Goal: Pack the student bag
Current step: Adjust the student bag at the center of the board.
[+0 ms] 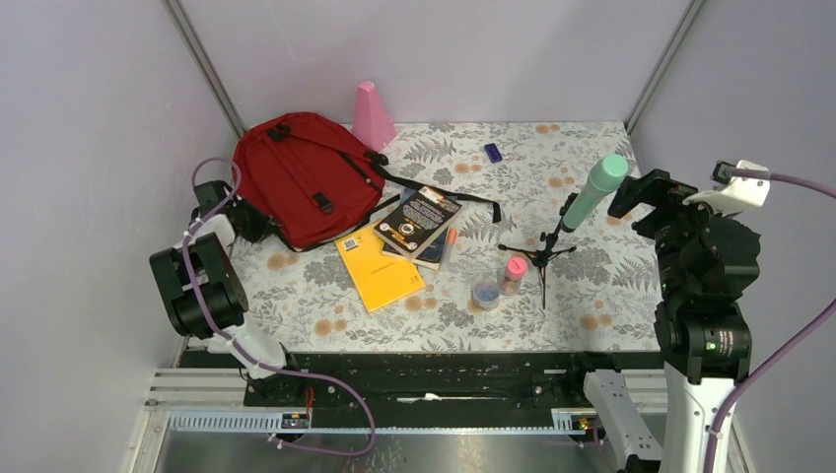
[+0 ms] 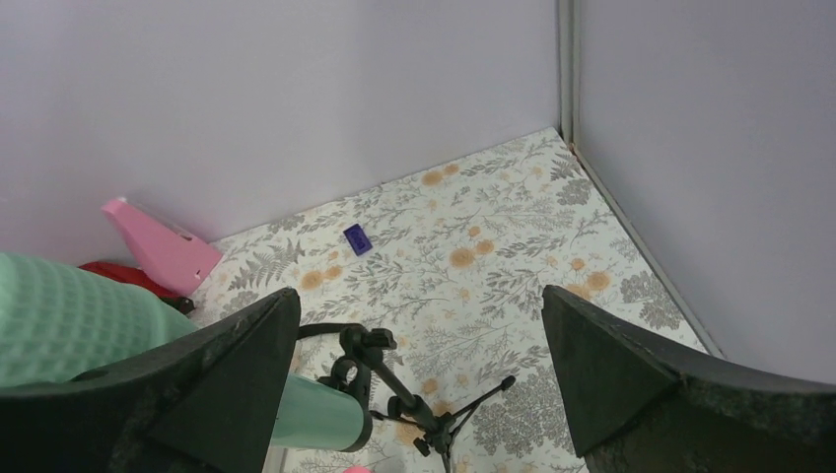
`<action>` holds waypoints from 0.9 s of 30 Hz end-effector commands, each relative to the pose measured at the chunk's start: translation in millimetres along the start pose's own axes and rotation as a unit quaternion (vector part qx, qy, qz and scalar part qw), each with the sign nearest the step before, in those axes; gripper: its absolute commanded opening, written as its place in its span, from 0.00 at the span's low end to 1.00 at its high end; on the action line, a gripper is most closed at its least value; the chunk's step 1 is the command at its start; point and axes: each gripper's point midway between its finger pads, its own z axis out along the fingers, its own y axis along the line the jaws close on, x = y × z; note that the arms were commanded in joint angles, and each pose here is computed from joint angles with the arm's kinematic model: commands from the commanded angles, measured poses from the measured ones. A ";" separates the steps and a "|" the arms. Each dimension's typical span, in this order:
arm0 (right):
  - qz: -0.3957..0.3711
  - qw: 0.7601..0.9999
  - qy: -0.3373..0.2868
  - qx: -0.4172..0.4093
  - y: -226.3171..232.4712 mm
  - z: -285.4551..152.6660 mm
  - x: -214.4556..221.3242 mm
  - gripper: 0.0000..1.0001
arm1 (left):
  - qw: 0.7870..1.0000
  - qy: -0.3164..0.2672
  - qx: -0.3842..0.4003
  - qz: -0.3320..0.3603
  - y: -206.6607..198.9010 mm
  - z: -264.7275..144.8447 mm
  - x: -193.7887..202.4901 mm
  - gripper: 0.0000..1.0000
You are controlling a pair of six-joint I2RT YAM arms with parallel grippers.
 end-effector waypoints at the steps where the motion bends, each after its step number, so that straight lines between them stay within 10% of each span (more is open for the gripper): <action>1: -0.018 0.999 0.027 -0.037 16.6 0.6 -8.6 1.00 | 0.994 -0.037 0.073 0.076 -59.0 -21.9 -16.6 0.00; 12: 0.001 0.992 0.018 -0.123 60.6 -10.8 -61.8 1.00 | 0.954 -0.158 0.112 0.228 -141.4 -101.9 -32.2 0.00; 27: 0.022 0.971 0.043 -0.235 118.7 -3.5 -112.5 1.00 | 0.845 -0.306 0.186 0.397 -283.3 -209.8 -51.7 0.00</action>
